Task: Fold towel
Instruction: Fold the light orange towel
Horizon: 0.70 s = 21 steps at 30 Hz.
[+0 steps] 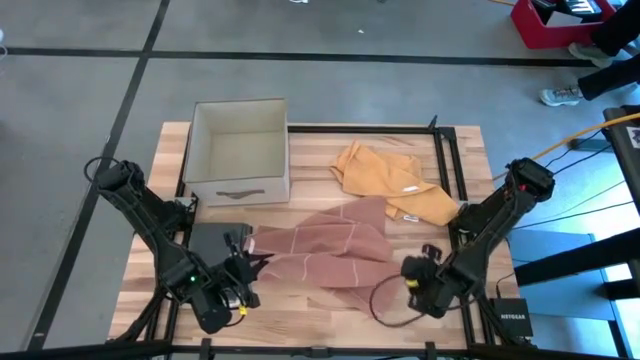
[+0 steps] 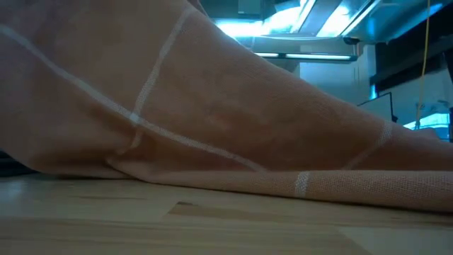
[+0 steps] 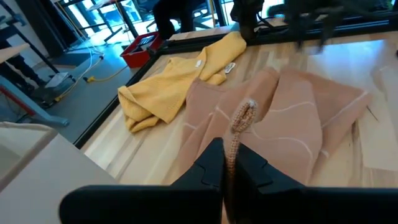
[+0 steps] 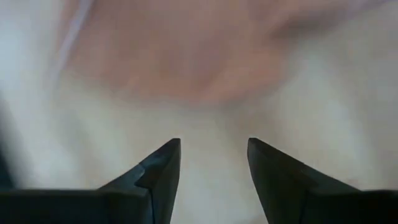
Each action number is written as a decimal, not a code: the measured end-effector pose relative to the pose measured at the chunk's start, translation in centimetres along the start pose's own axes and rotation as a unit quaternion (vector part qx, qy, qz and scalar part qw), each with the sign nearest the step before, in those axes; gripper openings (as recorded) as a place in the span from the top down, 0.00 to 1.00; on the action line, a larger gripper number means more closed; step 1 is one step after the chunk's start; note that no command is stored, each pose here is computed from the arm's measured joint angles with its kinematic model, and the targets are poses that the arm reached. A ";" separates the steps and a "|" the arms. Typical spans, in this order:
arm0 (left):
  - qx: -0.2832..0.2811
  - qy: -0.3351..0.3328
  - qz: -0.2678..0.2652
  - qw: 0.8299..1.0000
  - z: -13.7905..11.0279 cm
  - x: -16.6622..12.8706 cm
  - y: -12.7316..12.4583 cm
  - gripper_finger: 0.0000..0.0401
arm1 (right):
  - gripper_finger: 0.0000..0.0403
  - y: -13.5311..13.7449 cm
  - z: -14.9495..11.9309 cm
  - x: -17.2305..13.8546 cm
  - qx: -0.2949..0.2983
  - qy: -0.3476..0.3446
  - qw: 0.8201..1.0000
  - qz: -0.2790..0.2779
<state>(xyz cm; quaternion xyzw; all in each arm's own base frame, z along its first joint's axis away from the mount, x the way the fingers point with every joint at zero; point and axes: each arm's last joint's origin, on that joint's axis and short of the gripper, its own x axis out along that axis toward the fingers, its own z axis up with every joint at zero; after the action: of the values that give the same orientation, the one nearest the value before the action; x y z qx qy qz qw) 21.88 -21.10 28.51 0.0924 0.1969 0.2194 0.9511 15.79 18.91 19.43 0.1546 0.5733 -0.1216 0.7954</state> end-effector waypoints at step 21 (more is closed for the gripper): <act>-0.003 -0.003 -0.002 1.000 0.1 0.0 -0.1 0.99 | 0.56 -3.6 2.6 5.5 0.022 0.005 0.999 0.039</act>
<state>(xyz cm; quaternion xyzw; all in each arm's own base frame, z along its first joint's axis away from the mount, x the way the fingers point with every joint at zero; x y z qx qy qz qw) 21.97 -21.19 28.59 0.0893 0.1937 0.2178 0.9524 18.44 14.49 14.56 0.1950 0.5679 -0.1021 0.7931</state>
